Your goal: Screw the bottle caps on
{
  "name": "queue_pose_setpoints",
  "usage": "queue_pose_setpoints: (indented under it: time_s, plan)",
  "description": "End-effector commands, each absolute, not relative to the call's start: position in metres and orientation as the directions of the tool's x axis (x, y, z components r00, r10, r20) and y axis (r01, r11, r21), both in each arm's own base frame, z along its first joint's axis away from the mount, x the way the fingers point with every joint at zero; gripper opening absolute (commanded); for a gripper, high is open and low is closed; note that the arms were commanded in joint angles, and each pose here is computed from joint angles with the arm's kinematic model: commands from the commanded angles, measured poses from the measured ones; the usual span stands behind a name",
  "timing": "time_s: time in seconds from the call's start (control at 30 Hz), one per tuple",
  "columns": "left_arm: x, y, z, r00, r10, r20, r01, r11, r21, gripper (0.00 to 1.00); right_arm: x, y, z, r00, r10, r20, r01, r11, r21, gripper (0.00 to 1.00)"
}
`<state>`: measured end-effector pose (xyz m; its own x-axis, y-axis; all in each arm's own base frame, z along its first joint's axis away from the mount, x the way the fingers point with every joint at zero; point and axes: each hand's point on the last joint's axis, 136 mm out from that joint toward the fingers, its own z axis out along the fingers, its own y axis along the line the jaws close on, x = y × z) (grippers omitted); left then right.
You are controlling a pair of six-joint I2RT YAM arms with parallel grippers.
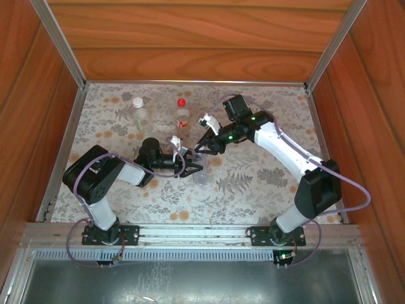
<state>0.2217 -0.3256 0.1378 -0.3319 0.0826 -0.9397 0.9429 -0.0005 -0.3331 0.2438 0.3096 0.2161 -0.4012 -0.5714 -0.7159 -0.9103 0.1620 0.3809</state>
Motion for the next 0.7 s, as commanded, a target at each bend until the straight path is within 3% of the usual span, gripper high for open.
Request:
queue_pose_setpoints:
  time_s: [0.0, 0.1, 0.23, 0.47, 0.57, 0.67]
  plan:
    - [0.220, -0.329, 0.148, -0.305, 0.074, -0.949, 0.951, -0.031, -0.308, 0.51, 0.243, 0.310, 0.229, -0.402, -0.553, -0.729, -0.907, 0.136, 0.398, 0.36]
    - [0.225, -0.329, 0.147, -0.307, 0.070, -0.949, 0.951, -0.002, -0.308, 0.51, 0.243, 0.310, 0.228, -0.412, -0.555, -0.723, -0.903, 0.143, 0.405, 0.31]
    - [0.245, -0.326, 0.148, -0.283, 0.041, -0.958, 0.953, 0.126, -0.276, 0.51, 0.250, 0.306, 0.222, -0.452, -0.562, -0.692, -0.888, 0.214, 0.406, 0.28]
    - [0.298, -0.310, 0.156, -0.093, 0.041, -0.995, 0.849, 0.525, -0.058, 0.51, 0.299, 0.282, 0.213, -0.687, -0.348, -0.638, -0.673, 0.636, 0.378, 0.21]
    - [0.311, -0.307, 0.159, -0.028, 0.094, -0.995, 0.774, 0.632, 0.038, 0.50, 0.305, 0.264, 0.206, -0.774, -0.243, -0.585, -0.525, 0.764, 0.376, 0.19]
    - [0.314, -0.315, 0.161, 0.034, 0.175, -0.984, 0.732, 0.666, 0.143, 0.51, 0.298, 0.263, 0.205, -0.814, -0.178, -0.552, -0.448, 0.798, 0.404, 0.20]
